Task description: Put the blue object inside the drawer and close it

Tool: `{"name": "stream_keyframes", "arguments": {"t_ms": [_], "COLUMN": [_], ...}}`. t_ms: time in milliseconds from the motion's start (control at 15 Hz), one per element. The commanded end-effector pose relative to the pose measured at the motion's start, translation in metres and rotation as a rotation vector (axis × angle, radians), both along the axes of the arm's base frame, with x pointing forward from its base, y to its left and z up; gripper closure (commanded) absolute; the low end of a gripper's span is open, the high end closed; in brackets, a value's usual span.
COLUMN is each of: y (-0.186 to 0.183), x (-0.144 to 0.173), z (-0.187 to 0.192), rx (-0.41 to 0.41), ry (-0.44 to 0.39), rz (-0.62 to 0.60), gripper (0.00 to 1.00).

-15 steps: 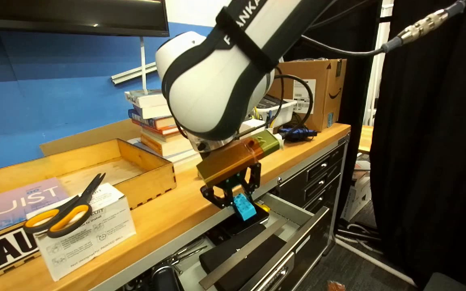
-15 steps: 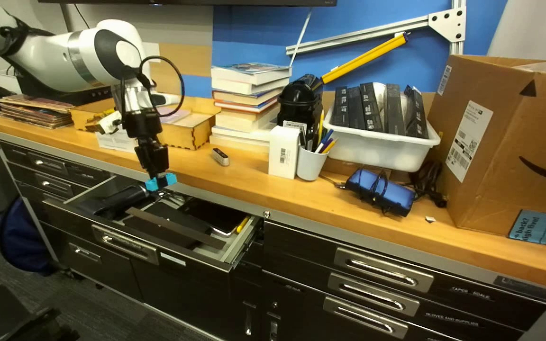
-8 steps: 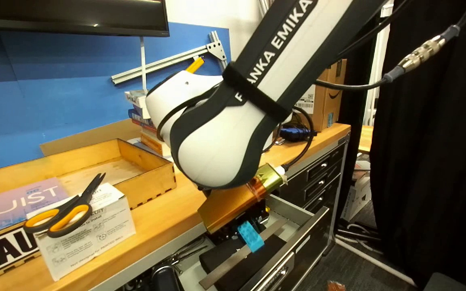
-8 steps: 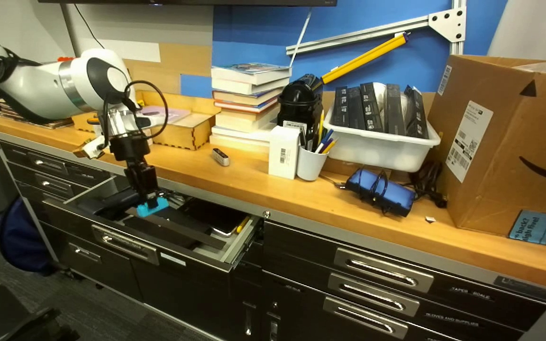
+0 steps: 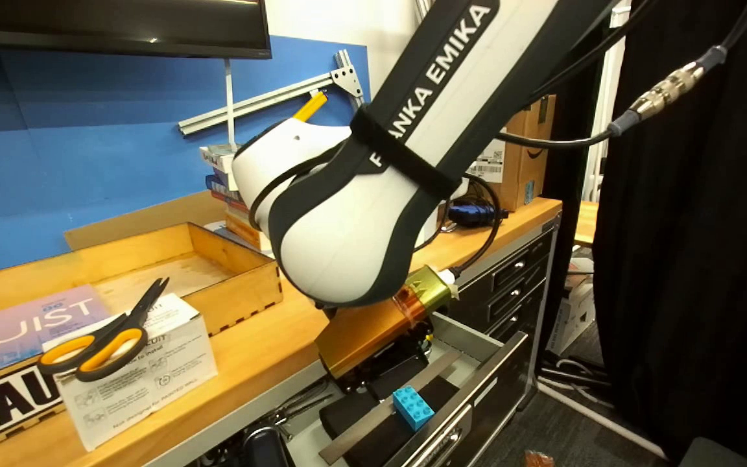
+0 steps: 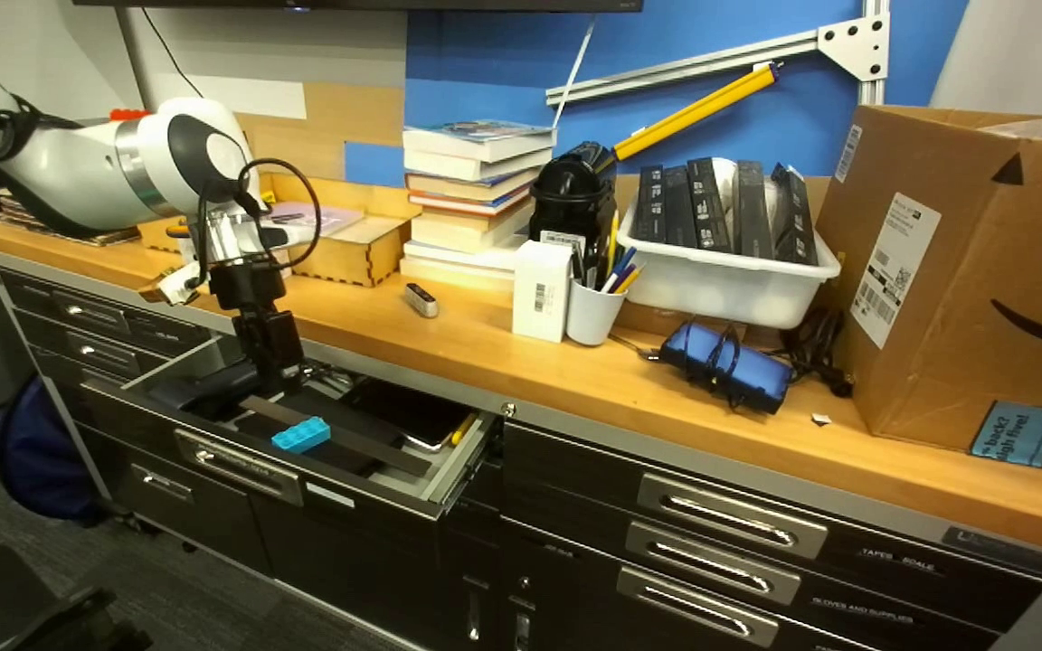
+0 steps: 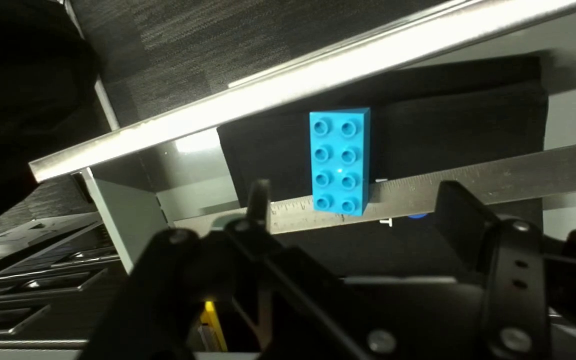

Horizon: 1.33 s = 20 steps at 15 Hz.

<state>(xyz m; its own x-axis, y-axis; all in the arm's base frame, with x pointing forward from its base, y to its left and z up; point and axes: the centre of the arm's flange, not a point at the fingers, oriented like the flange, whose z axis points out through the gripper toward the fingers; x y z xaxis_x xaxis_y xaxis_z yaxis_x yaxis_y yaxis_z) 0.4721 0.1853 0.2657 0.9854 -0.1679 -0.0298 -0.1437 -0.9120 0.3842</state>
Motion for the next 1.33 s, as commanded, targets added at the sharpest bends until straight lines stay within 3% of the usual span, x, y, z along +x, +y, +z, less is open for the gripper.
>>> {"name": "stream_keyframes", "arguments": {"t_ms": [0,67,133,267,400,867,1133,1267], "y": [0.0,0.0,0.0,-0.014,-0.029,-0.088,-0.12,-0.131], "x": [0.0,0.0,0.0,0.001,-0.003,-0.012,-0.023,-0.026], "z": [0.0,0.0,0.0,0.005,0.007,-0.008,0.003,-0.013], "rx": [0.0,0.0,0.0,0.047,0.067,0.156,0.184,0.194], "ry": [0.0,0.0,0.0,0.022,0.032,0.224,0.228,0.292], "rz": [0.0,0.0,0.0,-0.015,-0.031,0.023,0.015,0.022], "gripper": [0.15,0.15,0.04,0.0,0.0,0.0,0.0,0.0]}}
